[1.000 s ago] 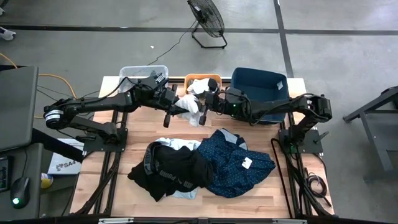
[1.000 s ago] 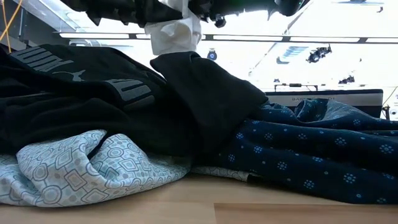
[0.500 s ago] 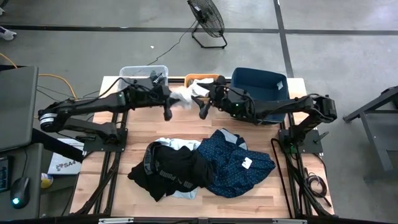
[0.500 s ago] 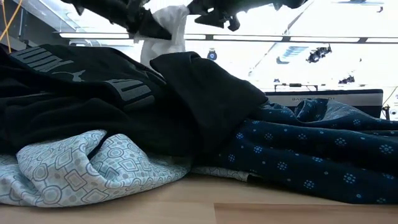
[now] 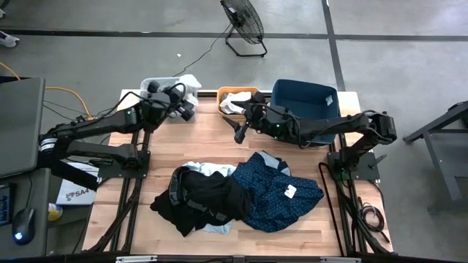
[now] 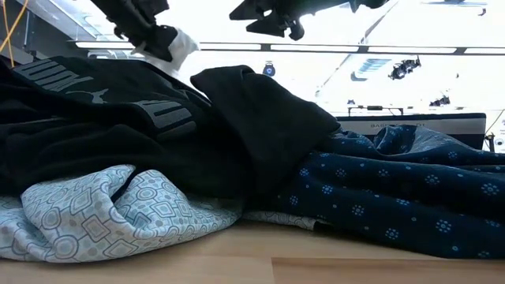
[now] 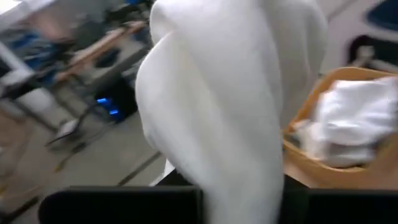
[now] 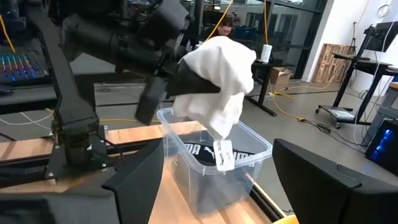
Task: Pick & Place Cloths
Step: Put the white underwear into the transparent bin
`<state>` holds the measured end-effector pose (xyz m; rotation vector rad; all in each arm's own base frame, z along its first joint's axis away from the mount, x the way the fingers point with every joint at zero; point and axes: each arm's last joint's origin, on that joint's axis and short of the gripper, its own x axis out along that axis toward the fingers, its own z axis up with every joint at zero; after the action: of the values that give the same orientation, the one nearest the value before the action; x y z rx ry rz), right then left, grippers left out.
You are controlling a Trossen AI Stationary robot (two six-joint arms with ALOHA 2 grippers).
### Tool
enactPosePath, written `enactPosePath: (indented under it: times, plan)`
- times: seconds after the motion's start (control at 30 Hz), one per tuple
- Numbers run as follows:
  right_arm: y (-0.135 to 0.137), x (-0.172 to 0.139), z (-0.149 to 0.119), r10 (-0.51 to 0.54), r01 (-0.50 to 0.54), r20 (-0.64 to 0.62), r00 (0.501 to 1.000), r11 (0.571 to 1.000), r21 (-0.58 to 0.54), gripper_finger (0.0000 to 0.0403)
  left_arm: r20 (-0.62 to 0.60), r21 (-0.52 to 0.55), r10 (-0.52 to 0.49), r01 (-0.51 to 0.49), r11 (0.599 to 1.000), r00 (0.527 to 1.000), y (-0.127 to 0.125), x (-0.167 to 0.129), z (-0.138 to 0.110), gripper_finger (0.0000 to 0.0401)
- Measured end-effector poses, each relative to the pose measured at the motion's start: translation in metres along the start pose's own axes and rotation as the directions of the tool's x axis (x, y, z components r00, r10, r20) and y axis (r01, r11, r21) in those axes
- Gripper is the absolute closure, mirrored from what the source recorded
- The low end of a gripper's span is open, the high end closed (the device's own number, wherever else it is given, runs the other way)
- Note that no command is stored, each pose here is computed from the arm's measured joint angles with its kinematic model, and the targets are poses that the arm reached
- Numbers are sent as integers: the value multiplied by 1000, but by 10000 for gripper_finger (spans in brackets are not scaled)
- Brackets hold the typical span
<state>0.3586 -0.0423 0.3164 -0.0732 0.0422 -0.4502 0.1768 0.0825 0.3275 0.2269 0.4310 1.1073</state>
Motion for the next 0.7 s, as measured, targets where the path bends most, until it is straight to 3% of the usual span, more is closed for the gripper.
enactPosePath:
  times: [0.23, 0.37, 0.7]
  plan:
    - [0, 0, -1, 0, 0, -10, 1000, 1000, -4, 112, -69, 27, 226, -225, 974, 972, 8, 2, -6, 379]
    - [0, 0, -2, -1, 1, -15, 1000, 1000, -1, 112, -147, -15, 285, -290, 957, 947, 20, 11, -16, 379]
    - [0, 0, -2, 0, 1, -17, 1000, 1000, 19, 112, -333, -256, 163, -255, 932, 929, 62, 41, -41, 379]
